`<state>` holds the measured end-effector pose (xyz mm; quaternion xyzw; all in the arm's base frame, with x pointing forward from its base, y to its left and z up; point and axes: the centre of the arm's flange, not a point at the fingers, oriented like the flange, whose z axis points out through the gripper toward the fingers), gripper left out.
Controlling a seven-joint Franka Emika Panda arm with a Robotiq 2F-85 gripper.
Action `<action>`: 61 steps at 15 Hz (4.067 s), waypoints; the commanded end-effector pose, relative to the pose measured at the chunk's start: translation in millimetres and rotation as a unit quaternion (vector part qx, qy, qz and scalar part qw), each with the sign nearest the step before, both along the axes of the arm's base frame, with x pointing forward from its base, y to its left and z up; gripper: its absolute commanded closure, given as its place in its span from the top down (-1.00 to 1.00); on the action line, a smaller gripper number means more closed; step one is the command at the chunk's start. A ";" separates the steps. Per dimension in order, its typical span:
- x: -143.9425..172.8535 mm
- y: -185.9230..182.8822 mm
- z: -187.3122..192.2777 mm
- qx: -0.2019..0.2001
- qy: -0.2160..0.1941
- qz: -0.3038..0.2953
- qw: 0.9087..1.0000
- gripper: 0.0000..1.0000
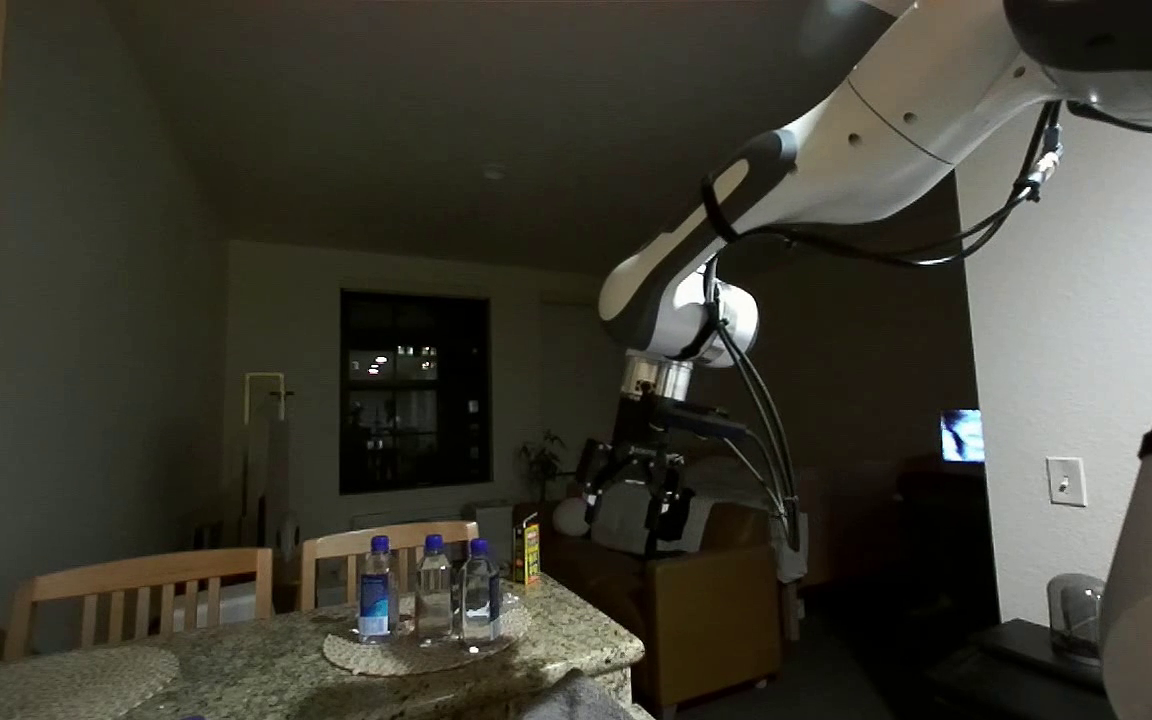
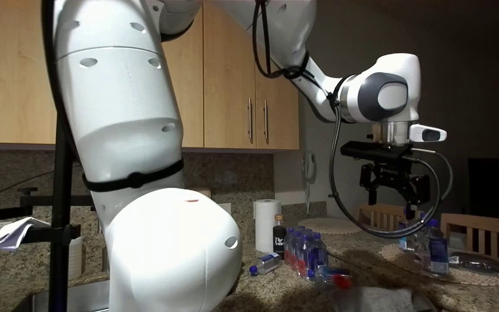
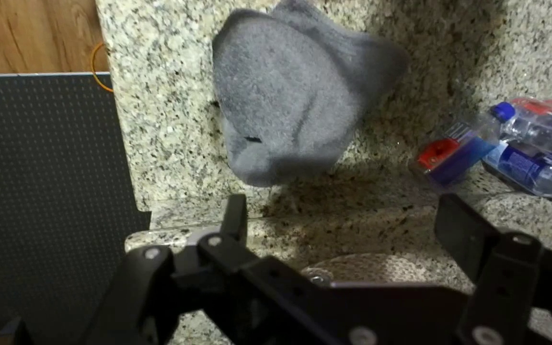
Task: Move the towel from right to left.
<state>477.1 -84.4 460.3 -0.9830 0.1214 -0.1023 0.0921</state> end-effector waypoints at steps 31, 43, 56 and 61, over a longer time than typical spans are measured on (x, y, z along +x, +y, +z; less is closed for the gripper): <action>66.0 31.1 -156.7 -0.070 -0.036 0.012 0.997 1.00; 101.9 42.6 -223.9 -0.086 -0.010 0.010 0.996 1.00; 114.8 48.2 -237.4 -0.085 0.010 -0.006 0.996 -0.79; 122.2 54.3 -209.0 -0.076 -0.004 -0.010 0.997 -0.81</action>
